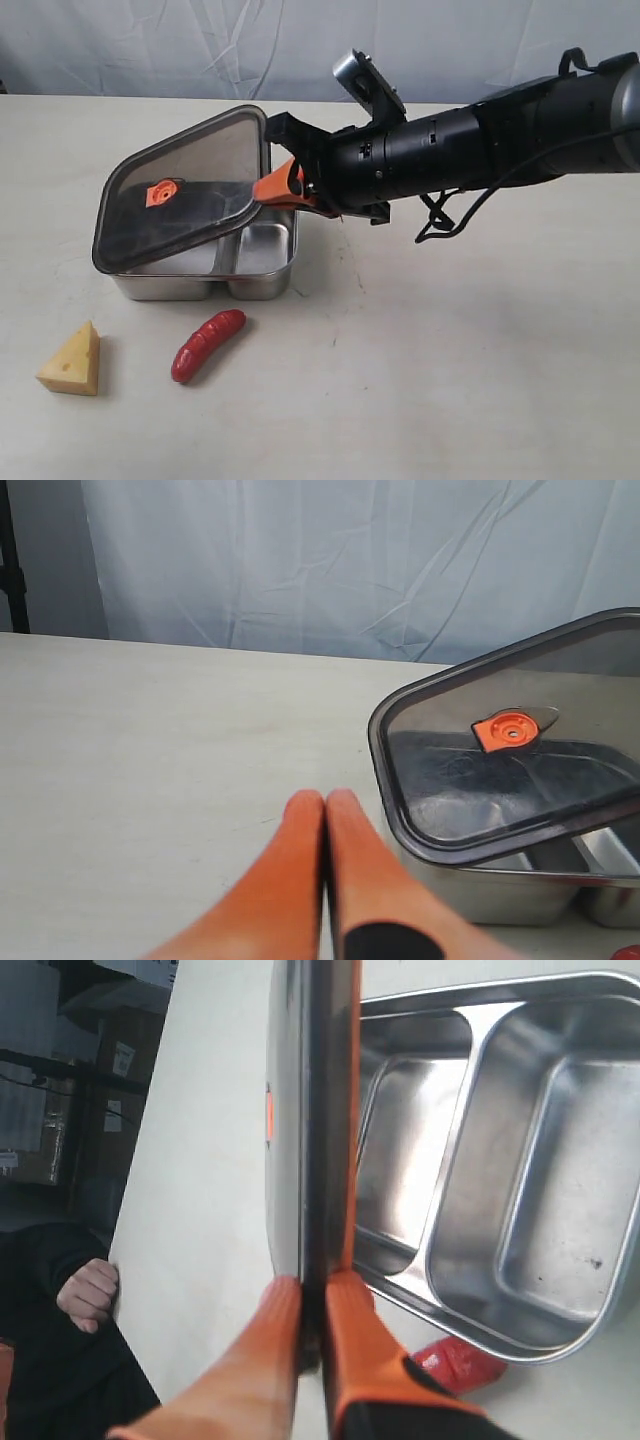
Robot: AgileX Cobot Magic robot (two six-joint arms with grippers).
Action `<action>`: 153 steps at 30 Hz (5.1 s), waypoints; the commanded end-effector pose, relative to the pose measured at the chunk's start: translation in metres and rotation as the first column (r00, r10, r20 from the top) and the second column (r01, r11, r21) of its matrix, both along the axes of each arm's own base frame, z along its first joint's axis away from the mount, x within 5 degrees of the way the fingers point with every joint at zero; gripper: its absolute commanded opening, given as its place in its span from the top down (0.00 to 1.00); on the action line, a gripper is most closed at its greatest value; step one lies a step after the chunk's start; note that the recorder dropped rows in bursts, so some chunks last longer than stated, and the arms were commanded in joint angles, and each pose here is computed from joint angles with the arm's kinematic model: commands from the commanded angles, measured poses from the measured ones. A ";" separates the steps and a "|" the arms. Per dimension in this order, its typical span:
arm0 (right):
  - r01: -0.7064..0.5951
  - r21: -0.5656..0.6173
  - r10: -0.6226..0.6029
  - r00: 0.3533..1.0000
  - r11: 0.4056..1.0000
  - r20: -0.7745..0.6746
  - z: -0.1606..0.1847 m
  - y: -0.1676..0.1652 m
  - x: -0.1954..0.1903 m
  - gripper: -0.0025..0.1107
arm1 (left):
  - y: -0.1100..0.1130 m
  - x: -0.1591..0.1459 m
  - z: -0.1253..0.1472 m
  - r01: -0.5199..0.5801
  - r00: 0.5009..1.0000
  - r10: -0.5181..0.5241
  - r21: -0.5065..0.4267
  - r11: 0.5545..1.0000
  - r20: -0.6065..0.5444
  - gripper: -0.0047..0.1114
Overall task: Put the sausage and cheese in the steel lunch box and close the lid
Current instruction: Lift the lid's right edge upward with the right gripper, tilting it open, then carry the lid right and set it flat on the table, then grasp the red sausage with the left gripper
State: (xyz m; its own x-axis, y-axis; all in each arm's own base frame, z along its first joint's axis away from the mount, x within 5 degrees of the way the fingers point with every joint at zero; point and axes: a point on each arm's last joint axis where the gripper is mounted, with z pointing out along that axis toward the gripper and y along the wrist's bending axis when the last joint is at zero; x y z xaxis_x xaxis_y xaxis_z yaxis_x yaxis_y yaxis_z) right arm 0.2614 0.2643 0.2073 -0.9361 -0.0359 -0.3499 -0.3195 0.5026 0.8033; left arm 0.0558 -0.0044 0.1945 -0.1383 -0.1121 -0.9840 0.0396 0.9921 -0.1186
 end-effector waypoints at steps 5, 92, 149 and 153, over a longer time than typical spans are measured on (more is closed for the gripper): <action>0.022 -0.054 -0.019 0.998 0.998 0.062 -0.001 -0.007 0.006 0.99 | 0.000 0.000 0.000 0.004 1.000 -0.004 -0.011 1.000 0.014 0.96; -0.485 -0.822 0.873 0.487 0.299 0.030 -0.022 -0.049 -0.071 0.99 | 0.000 0.000 0.000 0.004 1.000 -0.004 -0.011 1.000 0.014 0.96; -0.041 -0.514 0.333 0.805 0.857 0.491 0.055 -0.105 -0.127 0.98 | -0.032 0.081 0.148 0.360 0.899 -0.337 0.032 0.932 -0.278 0.96; -0.044 -0.516 0.334 0.809 0.856 0.484 0.054 -0.105 -0.128 0.98 | -0.040 0.133 0.127 0.489 0.772 -0.420 0.023 0.872 -0.476 0.96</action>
